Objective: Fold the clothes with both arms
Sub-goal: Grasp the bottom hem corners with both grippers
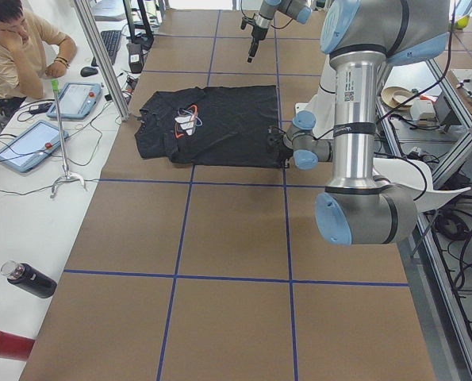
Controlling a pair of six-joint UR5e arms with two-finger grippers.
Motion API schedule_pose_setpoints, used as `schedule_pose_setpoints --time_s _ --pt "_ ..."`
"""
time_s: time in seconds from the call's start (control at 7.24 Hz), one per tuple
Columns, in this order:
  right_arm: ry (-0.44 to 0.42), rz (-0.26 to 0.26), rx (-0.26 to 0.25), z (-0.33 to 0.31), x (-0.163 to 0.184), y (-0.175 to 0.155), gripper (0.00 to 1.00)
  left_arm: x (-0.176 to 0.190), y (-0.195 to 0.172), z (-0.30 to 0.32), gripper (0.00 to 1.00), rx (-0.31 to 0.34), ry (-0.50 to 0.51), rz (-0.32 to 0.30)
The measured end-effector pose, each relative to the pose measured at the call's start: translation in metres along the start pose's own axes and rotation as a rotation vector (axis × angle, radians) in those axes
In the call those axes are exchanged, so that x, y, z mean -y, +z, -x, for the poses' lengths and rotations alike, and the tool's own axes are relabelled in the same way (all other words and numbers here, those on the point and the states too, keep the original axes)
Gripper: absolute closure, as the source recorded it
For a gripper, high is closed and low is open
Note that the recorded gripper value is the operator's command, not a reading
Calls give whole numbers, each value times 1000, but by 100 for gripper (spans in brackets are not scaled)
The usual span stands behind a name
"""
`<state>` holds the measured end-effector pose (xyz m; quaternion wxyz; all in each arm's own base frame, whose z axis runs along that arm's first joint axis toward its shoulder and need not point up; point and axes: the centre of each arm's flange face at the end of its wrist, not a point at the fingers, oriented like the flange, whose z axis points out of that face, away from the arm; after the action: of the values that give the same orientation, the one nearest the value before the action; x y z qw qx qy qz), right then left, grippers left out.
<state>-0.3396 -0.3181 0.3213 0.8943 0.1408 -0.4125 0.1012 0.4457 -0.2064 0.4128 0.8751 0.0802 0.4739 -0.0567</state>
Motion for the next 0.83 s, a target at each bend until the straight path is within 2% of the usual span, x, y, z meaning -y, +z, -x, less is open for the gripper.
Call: schedule_pose_setpoints --time_s 0.55,0.83 --pt "-2 15 -4 0 -8 3 0 3 -11 -6 100 -19 -1 -15" --pt "12 39 -34 -8 -34 12 0 6 -24 -14 100 -47 -5 -20"
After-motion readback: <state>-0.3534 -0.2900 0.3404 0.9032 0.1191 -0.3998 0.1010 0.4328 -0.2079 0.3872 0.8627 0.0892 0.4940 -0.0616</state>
